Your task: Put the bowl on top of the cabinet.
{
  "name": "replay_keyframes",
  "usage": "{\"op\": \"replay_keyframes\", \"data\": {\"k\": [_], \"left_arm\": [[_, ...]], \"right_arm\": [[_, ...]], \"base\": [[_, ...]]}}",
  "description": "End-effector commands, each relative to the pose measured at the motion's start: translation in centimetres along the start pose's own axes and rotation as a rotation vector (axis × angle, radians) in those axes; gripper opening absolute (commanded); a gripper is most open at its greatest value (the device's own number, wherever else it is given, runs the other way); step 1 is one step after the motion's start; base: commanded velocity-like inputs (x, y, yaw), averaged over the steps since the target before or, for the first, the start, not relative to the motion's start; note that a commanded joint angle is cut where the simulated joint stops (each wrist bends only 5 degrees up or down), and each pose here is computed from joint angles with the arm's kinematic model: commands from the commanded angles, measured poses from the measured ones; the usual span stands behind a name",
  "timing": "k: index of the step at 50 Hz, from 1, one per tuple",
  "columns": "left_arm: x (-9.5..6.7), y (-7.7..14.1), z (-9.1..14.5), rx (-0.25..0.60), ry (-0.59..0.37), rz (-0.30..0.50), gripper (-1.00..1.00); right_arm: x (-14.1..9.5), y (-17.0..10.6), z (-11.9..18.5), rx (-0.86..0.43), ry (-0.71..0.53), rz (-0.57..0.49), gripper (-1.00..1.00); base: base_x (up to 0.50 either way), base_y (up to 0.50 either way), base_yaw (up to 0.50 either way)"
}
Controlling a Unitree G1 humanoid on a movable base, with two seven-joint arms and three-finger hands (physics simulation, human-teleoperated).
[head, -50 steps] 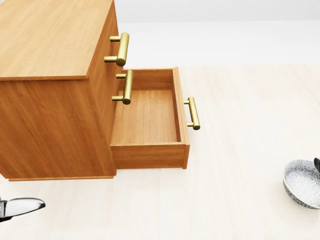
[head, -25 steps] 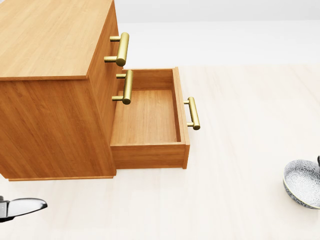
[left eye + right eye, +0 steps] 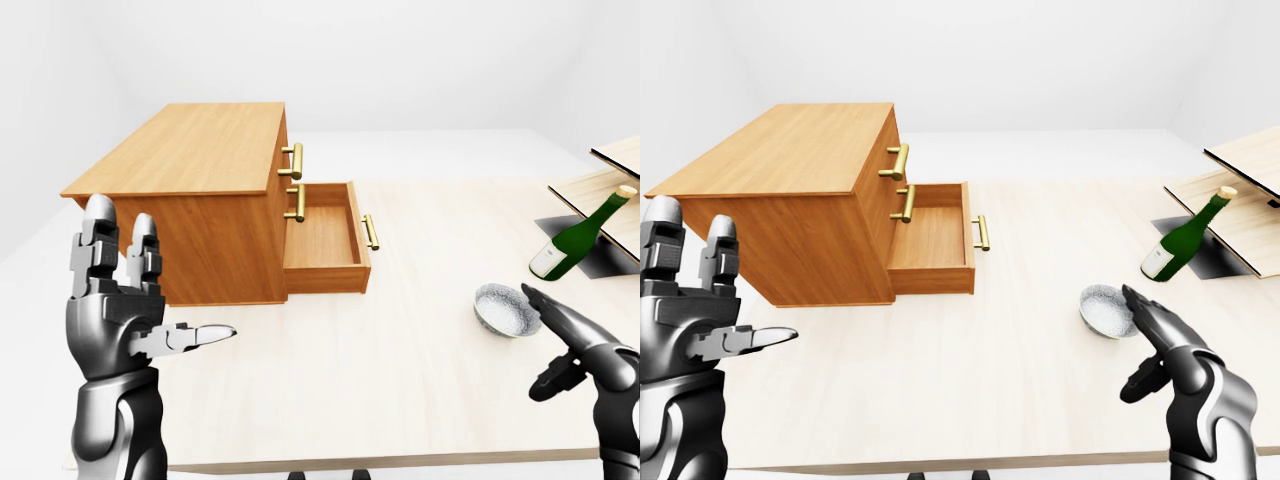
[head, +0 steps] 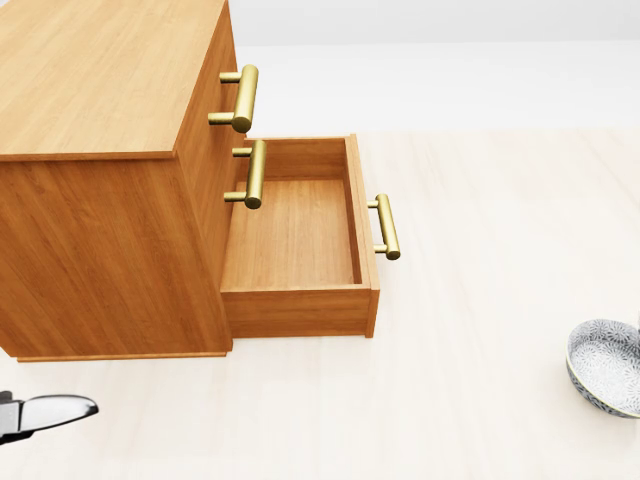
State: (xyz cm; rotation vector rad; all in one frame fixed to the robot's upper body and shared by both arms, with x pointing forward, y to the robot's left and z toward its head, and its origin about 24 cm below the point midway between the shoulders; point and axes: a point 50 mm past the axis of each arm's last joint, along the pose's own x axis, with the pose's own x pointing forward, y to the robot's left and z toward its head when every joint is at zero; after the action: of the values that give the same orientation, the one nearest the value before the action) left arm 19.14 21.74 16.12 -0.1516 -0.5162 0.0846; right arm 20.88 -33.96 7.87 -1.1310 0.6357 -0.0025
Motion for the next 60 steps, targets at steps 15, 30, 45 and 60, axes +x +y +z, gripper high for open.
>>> {"op": "replay_keyframes", "data": {"k": [15,30,45,60], "left_arm": [[0.1,0.0,-0.1,-0.001,0.003,0.000,1.00],[0.1,0.0,0.0,-0.002,0.000,0.002,1.00],[0.3,0.1,-0.2,-0.002,0.001,0.007,1.00],[0.4,0.1,-0.7,-0.003,0.021,0.007,1.00]], "right_arm": [[0.3,-1.3,1.9,-0.105,-0.014,-0.050,1.00],[0.7,-1.7,1.3,-0.101,0.016,-0.044,1.00],[3.5,-2.8,1.2,-0.006,-0.023,0.053,1.00],[3.7,-1.9,2.1,-0.042,-0.047,0.085,1.00]], "base": [[0.00,0.00,0.00],[0.00,0.00,0.00],[0.00,0.00,0.00],[0.00,0.00,0.00]]}}
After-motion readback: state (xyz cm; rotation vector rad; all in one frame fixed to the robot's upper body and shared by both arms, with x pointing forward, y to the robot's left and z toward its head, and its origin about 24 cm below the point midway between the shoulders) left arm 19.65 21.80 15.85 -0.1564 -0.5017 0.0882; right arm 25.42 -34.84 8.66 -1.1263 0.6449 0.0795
